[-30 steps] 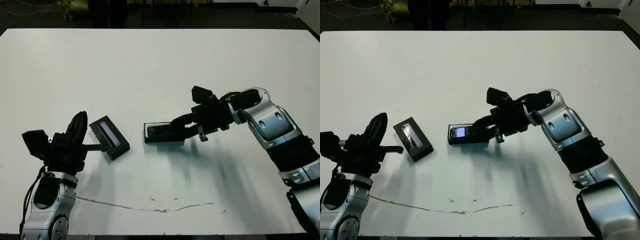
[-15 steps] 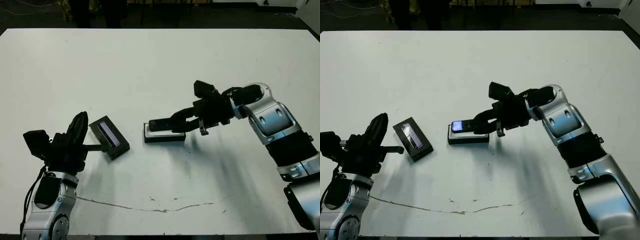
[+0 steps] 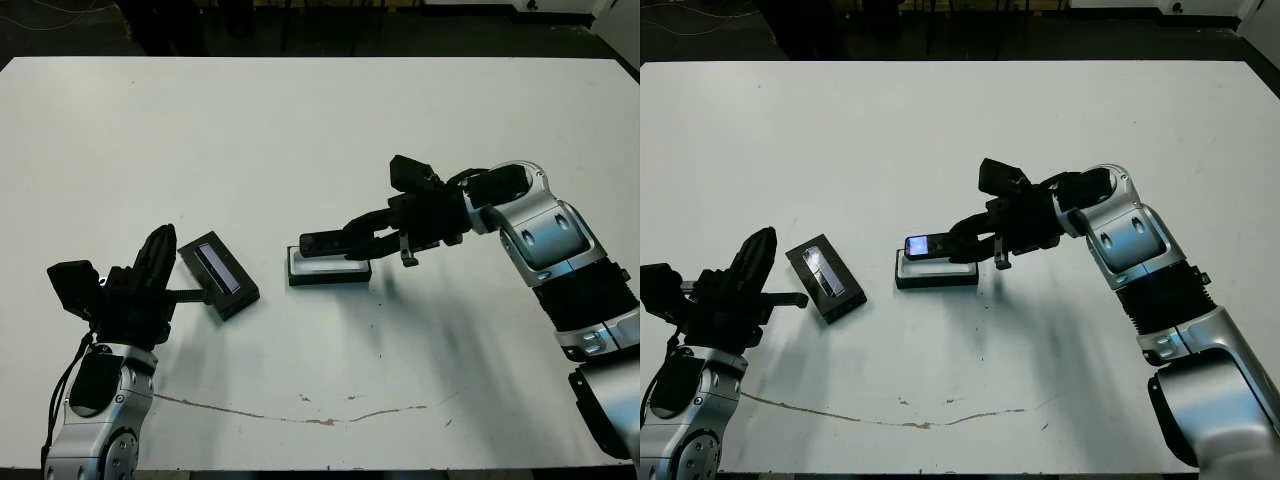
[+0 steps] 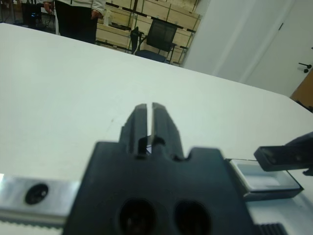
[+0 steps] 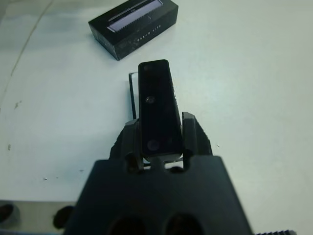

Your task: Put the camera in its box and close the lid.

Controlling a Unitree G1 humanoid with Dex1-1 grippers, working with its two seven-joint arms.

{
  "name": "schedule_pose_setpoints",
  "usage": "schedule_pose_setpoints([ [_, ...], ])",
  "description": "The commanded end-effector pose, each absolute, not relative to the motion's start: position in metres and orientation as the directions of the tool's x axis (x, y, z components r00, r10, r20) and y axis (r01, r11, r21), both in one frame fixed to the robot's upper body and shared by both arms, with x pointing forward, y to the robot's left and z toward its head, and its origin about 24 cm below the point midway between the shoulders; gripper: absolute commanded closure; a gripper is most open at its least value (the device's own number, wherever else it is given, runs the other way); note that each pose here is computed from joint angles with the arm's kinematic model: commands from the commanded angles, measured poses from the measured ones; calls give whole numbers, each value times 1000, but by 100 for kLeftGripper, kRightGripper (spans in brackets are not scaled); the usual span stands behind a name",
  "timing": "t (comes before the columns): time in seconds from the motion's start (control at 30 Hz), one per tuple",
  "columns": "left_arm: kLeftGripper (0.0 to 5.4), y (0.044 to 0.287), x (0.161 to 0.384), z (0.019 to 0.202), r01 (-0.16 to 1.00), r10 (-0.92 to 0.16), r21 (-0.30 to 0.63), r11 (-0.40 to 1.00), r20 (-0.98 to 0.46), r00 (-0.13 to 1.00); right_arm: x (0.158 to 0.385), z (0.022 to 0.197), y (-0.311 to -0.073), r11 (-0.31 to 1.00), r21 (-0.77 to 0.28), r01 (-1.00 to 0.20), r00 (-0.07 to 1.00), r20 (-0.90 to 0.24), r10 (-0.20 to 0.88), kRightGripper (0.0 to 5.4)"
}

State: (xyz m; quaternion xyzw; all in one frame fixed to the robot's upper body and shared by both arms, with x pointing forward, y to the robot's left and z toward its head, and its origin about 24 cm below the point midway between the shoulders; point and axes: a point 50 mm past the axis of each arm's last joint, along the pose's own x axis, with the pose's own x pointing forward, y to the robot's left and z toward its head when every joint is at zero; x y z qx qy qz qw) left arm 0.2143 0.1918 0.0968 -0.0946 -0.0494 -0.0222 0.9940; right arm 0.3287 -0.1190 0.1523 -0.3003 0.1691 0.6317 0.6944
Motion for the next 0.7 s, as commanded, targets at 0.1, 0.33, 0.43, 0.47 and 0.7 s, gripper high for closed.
schedule_pose_setpoints([
  [0.1, 540, 194, 212, 89, 34, -21, -189, 981, 68, 997, 328, 144, -123, -9, -246, -969, 159, -650, 743, 476],
  [0.33, 540, 195, 211, 88, 33, -21, -183, 983, 67, 998, 330, 133, -123, -9, -202, -979, 134, -686, 715, 476],
  [0.43, 540, 195, 211, 88, 32, -19, -191, 981, 66, 998, 330, 129, -123, -5, -179, -984, 122, -685, 718, 476],
  [0.47, 540, 195, 211, 88, 30, -18, -194, 981, 63, 998, 330, 128, -123, -5, -173, -985, 117, -688, 716, 476],
  [0.7, 540, 195, 211, 87, 30, -20, -186, 982, 56, 998, 329, 125, -119, -49, -204, -978, 115, -717, 687, 476],
])
